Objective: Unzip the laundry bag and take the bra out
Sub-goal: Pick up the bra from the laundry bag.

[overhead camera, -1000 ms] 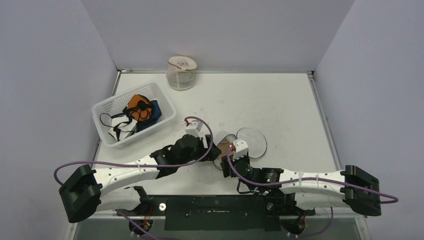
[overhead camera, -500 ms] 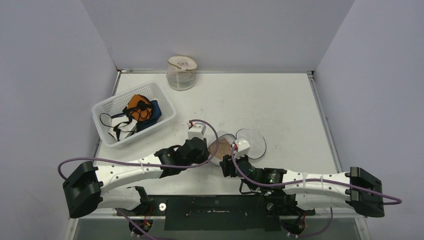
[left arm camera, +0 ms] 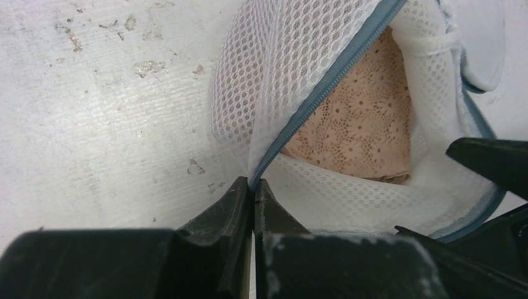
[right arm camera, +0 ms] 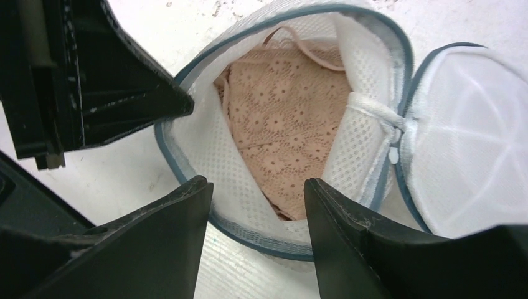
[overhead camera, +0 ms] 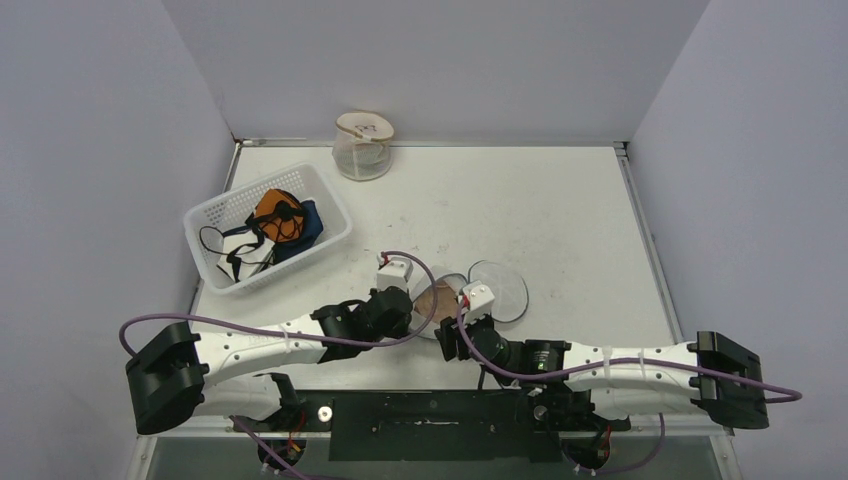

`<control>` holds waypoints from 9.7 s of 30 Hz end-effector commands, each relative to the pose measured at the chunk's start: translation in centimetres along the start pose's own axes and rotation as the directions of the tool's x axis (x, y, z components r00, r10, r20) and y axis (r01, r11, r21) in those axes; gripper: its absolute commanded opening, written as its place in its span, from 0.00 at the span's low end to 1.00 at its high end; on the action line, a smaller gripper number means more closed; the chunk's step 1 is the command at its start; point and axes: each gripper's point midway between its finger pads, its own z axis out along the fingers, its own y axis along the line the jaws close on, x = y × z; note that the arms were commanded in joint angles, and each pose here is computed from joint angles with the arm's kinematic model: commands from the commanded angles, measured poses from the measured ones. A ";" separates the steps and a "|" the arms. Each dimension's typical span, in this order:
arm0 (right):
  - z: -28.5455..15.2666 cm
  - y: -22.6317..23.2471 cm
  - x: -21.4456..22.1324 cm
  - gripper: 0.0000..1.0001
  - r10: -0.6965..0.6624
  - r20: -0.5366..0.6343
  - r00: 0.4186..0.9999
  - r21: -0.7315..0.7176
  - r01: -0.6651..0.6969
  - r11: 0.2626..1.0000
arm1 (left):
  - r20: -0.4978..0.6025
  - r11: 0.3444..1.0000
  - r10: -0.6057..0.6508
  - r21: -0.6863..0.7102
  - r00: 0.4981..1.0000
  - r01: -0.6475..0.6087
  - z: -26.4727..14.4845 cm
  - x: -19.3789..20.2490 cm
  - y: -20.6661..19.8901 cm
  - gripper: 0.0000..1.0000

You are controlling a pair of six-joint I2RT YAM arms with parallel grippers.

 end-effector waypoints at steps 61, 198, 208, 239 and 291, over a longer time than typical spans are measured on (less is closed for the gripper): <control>5.4 -2.9 -2.1 0.05 0.102 0.062 0.993 0.094 -0.108 0.990 | 0.102 0.979 -0.202 -0.017 0.974 0.205 0.5 1.1 3.1 0.00; 4.2 -0.2 -3.6 0.05 -0.051 0.095 0.994 -0.095 0.060 0.994 | 0.108 0.937 -0.347 0.091 0.932 0.338 0.5 -0.4 1.0 0.00; 0.7 1.3 -5.3 0.05 -0.063 0.178 0.982 -0.251 0.107 0.962 | 0.096 0.933 -0.353 0.106 0.931 0.343 0.7 -1.7 0.4 0.02; -5.5 -2.6 -14.5 0.05 0.220 0.507 0.833 -0.207 -0.130 0.970 | 0.102 0.923 -0.350 0.205 0.931 0.325 -0.8 -3.0 -1.0 0.43; -9.2 3.9 -16.3 0.05 -0.635 0.357 0.686 0.197 0.609 0.768 | -0.247 0.631 -0.453 0.590 0.857 0.504 -12.8 -15.8 -9.7 0.96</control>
